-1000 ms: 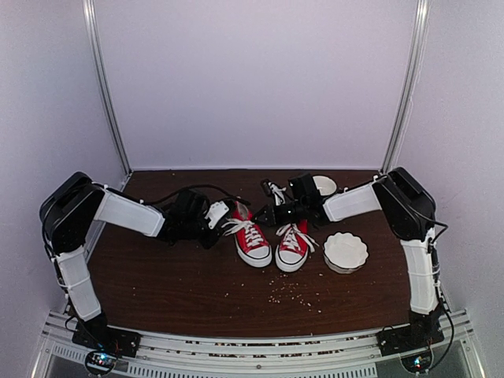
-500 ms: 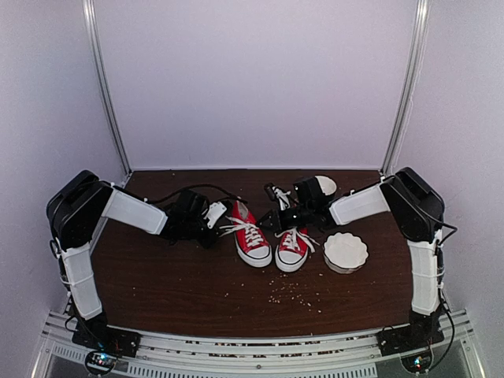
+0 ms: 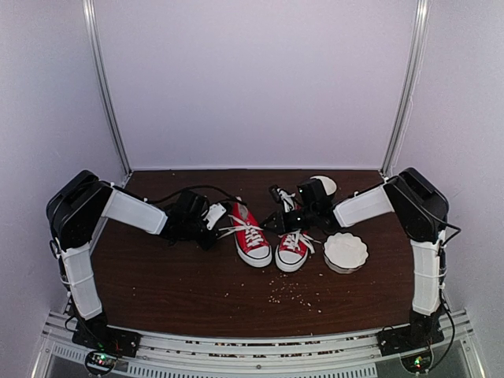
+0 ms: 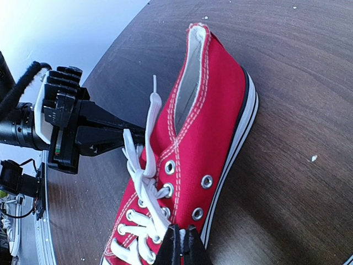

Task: Tie the shoes
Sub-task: Pull the loops with the shoelace from the shoe, then pull the crossed shoelace on the shoe, then pull the loops with the shoelace from the shoe.

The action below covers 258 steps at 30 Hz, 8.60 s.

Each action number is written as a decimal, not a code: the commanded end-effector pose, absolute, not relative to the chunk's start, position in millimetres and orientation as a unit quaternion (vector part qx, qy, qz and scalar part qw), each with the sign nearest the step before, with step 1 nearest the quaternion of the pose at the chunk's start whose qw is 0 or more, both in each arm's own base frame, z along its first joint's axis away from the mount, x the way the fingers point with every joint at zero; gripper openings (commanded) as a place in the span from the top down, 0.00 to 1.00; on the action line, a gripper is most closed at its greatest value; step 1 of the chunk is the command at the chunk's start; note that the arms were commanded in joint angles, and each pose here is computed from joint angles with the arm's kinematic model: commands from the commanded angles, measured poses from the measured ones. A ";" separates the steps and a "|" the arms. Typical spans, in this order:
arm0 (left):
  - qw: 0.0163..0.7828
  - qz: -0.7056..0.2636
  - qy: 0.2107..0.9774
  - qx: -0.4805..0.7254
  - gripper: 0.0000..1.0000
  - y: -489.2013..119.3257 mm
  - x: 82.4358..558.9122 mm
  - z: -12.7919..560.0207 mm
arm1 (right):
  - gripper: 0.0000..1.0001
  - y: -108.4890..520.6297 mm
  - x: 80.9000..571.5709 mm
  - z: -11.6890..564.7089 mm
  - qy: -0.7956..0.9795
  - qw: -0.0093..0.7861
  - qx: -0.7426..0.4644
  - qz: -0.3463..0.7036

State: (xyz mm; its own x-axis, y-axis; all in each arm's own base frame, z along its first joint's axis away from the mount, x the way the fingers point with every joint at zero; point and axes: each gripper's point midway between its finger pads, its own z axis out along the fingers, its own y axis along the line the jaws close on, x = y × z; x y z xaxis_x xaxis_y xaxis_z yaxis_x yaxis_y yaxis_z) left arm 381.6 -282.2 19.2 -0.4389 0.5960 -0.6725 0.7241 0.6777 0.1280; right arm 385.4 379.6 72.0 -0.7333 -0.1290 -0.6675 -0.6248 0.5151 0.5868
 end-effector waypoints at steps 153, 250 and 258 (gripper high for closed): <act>0.411 -0.120 0.782 0.454 0.79 -356.1 347.2 59.2 | 0.09 169.8 388.4 239.7 0.742 0.597 -0.071 0.297; 0.456 -0.045 0.754 0.472 0.37 -287.6 358.4 72.7 | 1.00 418.5 410.3 100.1 0.836 0.310 -0.235 0.387; 0.444 -0.025 0.736 0.511 0.15 -308.3 382.7 60.1 | 1.00 417.8 406.8 98.0 0.835 0.306 -0.234 0.392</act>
State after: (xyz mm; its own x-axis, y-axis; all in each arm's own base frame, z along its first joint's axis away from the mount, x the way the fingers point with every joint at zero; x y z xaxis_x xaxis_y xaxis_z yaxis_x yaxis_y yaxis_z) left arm 368.4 -299.0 52.6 -0.1447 0.7078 -0.6914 0.7804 0.5112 0.3600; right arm 411.9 417.0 79.1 -0.7222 -0.1571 -0.6736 -0.6120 0.5990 0.5164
